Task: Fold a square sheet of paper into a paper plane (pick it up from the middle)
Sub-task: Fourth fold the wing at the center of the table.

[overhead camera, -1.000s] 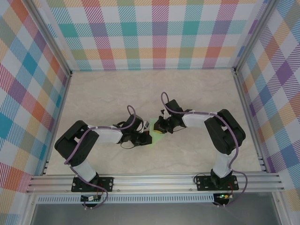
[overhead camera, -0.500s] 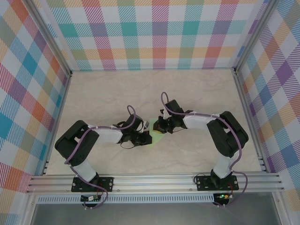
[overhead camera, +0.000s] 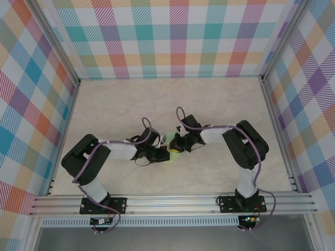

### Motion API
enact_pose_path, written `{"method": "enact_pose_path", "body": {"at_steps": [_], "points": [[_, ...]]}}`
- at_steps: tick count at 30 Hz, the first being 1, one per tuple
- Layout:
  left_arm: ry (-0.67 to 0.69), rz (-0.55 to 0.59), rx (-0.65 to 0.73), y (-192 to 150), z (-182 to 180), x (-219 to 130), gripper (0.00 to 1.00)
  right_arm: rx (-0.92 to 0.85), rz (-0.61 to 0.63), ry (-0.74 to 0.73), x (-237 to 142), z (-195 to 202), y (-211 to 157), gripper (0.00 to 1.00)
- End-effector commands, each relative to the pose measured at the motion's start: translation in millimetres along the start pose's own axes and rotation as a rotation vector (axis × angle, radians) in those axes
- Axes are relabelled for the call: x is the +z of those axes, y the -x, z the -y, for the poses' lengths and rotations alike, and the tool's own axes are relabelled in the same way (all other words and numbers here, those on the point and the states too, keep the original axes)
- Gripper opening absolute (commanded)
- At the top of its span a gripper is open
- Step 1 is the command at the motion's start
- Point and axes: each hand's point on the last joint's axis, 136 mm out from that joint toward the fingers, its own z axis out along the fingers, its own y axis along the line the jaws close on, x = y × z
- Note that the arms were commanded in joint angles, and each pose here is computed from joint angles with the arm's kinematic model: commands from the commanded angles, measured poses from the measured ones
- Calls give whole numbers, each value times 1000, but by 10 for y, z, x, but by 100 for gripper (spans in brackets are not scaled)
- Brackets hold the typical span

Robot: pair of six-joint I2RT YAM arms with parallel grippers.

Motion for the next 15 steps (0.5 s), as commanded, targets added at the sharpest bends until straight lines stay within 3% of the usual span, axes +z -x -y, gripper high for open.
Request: {"method": "enact_pose_path", "body": {"at_steps": [1, 15], "points": [[230, -101, -87, -424, -684, 78, 1, 20, 86, -67, -17, 197, 282, 7], [228, -105, -89, -439, -693, 88, 0, 63, 133, -47, -151, 305, 642, 8]]}}
